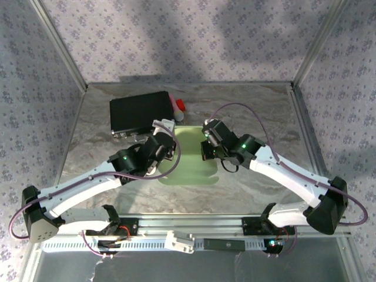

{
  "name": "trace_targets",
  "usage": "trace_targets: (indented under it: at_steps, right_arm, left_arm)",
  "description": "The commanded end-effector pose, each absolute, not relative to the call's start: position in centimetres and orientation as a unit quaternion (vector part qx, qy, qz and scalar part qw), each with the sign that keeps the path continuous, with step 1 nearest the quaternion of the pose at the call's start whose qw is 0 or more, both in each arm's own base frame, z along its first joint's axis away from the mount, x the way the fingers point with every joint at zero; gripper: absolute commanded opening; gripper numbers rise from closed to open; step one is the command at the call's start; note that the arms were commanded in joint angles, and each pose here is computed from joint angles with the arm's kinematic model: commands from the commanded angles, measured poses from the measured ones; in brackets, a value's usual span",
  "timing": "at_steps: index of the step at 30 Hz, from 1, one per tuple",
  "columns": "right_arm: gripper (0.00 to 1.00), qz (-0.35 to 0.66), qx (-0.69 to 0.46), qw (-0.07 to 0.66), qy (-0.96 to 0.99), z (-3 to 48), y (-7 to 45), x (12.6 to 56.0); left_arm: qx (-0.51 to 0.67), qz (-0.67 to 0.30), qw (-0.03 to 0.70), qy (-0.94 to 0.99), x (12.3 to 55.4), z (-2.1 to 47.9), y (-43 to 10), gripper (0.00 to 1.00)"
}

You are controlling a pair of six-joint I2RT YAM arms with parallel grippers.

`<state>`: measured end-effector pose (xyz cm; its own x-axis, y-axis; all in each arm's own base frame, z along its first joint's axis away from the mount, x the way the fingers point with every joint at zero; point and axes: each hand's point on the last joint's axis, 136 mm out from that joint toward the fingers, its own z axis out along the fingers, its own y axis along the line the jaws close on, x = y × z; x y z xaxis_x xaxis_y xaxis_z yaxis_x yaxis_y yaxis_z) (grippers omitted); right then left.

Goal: Fold the paper box

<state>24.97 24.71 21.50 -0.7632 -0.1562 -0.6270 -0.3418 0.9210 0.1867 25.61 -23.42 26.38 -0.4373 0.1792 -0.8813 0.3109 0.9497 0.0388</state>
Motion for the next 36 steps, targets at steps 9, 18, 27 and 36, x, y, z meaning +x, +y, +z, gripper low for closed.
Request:
trace_targets:
  at_steps: [9,18,27,36]
  right_arm:
    - [0.00,0.202,-0.146,0.325,0.912,23.6,26.7,24.9]
    - [0.00,0.207,-0.144,0.324,0.912,23.4,26.4,25.3]
    - [0.00,0.214,-0.152,0.320,0.910,23.7,26.5,25.0]
    - [0.00,0.219,-0.152,0.319,0.909,23.7,26.6,25.0]
  left_arm:
    - [0.201,-0.293,0.458,0.815,22.2,29.8,-26.0,0.43]
    - [0.192,-0.349,0.408,0.821,19.9,29.8,-21.3,0.52]
    - [0.156,-0.376,0.397,0.822,20.2,26.7,-19.7,0.37]
    - [0.156,-0.402,0.383,0.817,21.0,26.1,-20.4,0.38]
